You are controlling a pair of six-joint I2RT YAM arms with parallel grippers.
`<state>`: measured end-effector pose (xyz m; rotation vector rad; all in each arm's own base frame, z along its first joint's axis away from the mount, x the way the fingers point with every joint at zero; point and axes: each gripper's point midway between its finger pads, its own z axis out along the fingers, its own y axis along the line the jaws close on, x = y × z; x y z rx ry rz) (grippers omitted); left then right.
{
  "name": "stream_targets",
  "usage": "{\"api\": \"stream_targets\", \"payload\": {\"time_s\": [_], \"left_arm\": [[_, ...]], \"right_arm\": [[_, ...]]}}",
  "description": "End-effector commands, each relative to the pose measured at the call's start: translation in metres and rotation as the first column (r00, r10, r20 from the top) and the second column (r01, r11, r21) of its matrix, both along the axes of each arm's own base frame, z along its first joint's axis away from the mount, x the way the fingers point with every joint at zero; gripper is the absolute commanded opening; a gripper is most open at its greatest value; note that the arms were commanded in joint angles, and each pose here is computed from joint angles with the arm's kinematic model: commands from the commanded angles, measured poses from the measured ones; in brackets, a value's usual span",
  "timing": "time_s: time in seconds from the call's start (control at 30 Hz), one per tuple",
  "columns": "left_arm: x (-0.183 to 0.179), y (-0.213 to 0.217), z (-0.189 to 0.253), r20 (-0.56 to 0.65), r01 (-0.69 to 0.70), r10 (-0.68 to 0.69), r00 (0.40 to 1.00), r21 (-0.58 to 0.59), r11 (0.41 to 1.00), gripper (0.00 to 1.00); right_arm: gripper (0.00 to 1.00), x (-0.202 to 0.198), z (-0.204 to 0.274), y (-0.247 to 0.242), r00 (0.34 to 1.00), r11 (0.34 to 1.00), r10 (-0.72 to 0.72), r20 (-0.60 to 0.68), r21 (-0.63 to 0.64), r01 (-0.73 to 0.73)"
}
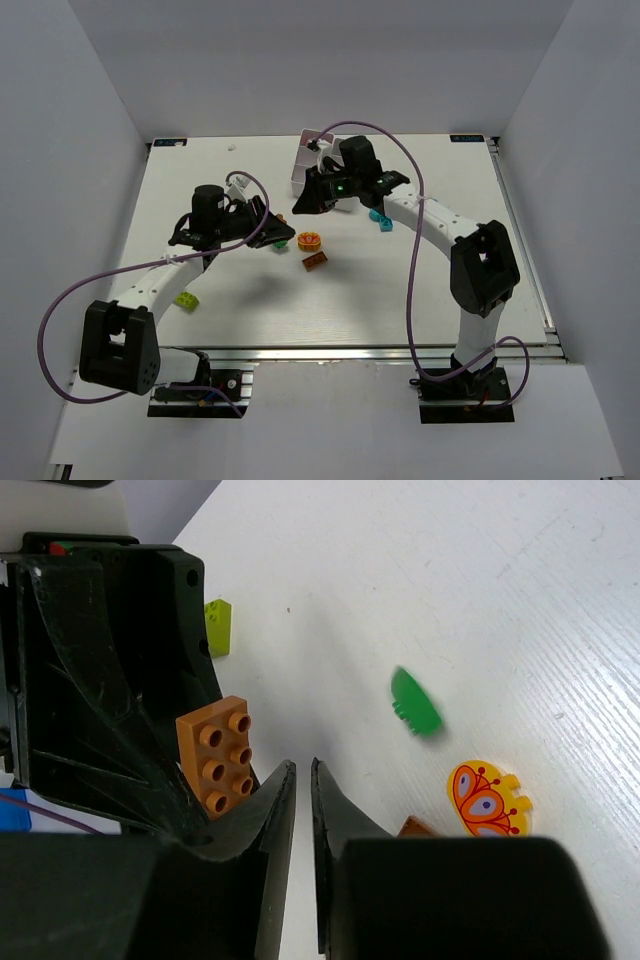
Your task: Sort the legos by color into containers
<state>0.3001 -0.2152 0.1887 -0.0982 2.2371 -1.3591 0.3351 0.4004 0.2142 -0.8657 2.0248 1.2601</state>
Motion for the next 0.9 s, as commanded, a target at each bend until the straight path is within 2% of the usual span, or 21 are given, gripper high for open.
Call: {"api": "stream_targets", "payload": {"time_s": [0.0, 0.13, 0.23, 0.33, 0.37, 0.5, 0.63, 0.67, 0.7, 0.73, 0.83, 0.87], "left_arm": [[-0.007, -0.001, 0.011, 0.045, 0.029, -0.029, 0.999, -0.007, 1.000, 0.00], [-0.007, 0.000, 0.008, 0.040, 0.023, -0.024, 0.999, 0.013, 1.000, 0.00], [-0.005, 0.007, -0.001, 0.024, -0.004, 0.003, 1.000, 0.059, 0.998, 0.00], [0.003, 0.022, -0.014, 0.000, -0.059, 0.060, 0.998, 0.139, 0.988, 0.00], [0.006, 0.026, -0.014, 0.001, -0.076, 0.077, 0.997, 0.161, 0.984, 0.00], [0.014, 0.058, -0.025, -0.022, -0.163, 0.175, 0.984, 0.274, 0.948, 0.00], [0.024, 0.110, -0.030, -0.025, -0.294, 0.334, 0.942, 0.418, 0.860, 0.00], [0.027, 0.126, -0.034, -0.015, -0.338, 0.391, 0.920, 0.474, 0.813, 0.00], [0.020, 0.137, -0.038, -0.042, -0.339, 0.419, 0.907, 0.518, 0.785, 0.00], [0.025, 0.150, -0.030, -0.022, -0.374, 0.457, 0.889, 0.539, 0.755, 0.00], [0.024, 0.180, -0.023, 0.011, -0.433, 0.547, 0.837, 0.626, 0.649, 0.00], [0.024, 0.186, -0.022, 0.021, -0.443, 0.564, 0.825, 0.643, 0.624, 0.00]], "right_arm": [[0.17, -0.001, 0.013, 0.001, 0.999, 0.999, 0.012, 0.048, 0.034, -0.014], [0.21, 0.002, 0.005, -0.001, 0.997, 1.000, 0.013, 0.072, 0.011, -0.014], [0.28, 0.003, -0.011, -0.004, 0.993, 0.999, 0.034, 0.109, -0.033, -0.031], [0.41, 0.006, -0.026, -0.010, 0.986, 0.996, 0.051, 0.156, -0.084, -0.039], [0.48, 0.008, -0.030, -0.011, 0.986, 0.995, 0.051, 0.162, -0.095, -0.036], [0.61, 0.014, -0.038, -0.016, 0.976, 0.991, 0.052, 0.209, -0.132, -0.025], [0.75, 0.019, -0.045, -0.015, 0.967, 0.985, 0.083, 0.241, -0.165, -0.044], [0.84, 0.022, -0.047, -0.015, 0.963, 0.983, 0.086, 0.255, -0.177, -0.041], [0.89, 0.024, -0.049, -0.013, 0.965, 0.982, 0.083, 0.250, -0.186, -0.036], [0.90, 0.027, -0.061, -0.010, 0.971, 0.977, 0.082, 0.226, -0.211, -0.034], [0.89, 0.024, -0.057, 0.010, 0.981, 0.976, 0.075, 0.178, -0.216, -0.035], [0.89, 0.034, -0.054, 0.013, 0.979, 0.970, 0.007, 0.203, -0.238, 0.043]]}}
